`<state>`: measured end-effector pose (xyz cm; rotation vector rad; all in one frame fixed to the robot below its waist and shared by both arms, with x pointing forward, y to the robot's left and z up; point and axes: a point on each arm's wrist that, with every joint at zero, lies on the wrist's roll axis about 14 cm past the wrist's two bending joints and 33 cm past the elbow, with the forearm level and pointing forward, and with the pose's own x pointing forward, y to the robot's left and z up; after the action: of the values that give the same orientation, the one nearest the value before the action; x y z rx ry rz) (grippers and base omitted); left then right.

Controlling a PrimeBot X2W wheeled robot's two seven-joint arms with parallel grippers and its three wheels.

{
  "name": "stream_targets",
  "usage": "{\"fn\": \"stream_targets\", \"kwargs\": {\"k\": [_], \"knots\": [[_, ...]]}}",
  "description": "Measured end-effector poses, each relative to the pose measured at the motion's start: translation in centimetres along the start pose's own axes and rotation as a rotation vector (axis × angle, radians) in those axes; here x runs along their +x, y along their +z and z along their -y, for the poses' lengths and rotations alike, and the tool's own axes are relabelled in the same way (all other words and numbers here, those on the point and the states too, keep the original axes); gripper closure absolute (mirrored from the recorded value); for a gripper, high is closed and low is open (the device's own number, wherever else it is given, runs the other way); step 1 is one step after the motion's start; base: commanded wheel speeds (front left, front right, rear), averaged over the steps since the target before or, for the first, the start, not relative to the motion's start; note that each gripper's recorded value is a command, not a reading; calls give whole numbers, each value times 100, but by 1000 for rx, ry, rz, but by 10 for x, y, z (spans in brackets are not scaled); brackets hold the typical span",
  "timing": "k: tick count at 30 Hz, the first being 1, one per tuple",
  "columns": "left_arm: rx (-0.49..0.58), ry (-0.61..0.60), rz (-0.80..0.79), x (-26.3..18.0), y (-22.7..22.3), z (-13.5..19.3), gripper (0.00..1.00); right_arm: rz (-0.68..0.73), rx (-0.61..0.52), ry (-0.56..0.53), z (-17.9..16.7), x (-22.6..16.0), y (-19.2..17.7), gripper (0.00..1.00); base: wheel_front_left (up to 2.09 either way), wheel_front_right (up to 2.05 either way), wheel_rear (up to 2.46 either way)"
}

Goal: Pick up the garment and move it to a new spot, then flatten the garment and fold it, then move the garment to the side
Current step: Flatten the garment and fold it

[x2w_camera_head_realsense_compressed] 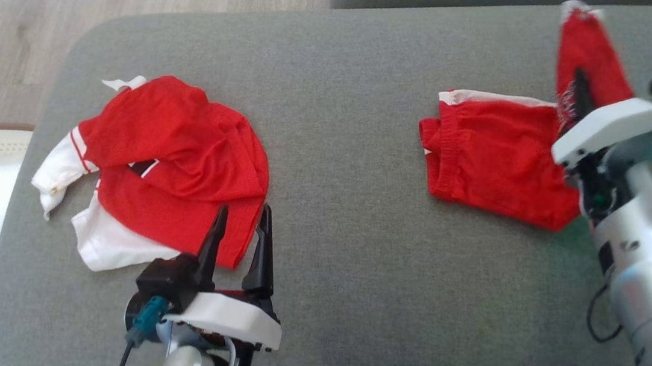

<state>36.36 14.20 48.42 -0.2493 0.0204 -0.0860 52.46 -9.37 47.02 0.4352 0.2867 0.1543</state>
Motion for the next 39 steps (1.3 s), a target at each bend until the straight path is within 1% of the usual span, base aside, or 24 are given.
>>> {"fn": "stream_targets", "kwargs": {"k": [4,10,13,17,18,19,23,31,35,39], "knots": [[0,11,3,-4,1,-3,0,-42,-29,66,-20,-7,-17,100,0,0,0],[2,22,11,-8,3,-6,0,-142,-42,158,-46,-21,-58,100,0,0,0],[2,26,10,-8,3,-7,0,-173,-42,185,-54,-26,-71,100,0,0,0],[0,27,5,-8,1,-7,0,-188,-41,190,-55,-29,-80,100,0,0,0],[0,27,4,-8,1,-7,0,-193,-48,190,-54,-30,-83,31,0,0,0],[0,27,4,-8,1,-7,0,-193,-48,190,-54,-30,-83,0,0,0,0],[0,20,0,-7,0,-5,0,-222,-79,215,-59,-36,-95,0,0,0,0],[6,-6,14,-5,4,2,0,-264,-68,330,-95,-56,-103,0,0,0,0],[1,-14,6,-8,0,7,0,-255,-49,375,-109,-65,-98,0,0,0,0],[-1,-39,8,-8,0,15,0,-197,-47,367,-106,-68,-84,0,0,0,0]]}}
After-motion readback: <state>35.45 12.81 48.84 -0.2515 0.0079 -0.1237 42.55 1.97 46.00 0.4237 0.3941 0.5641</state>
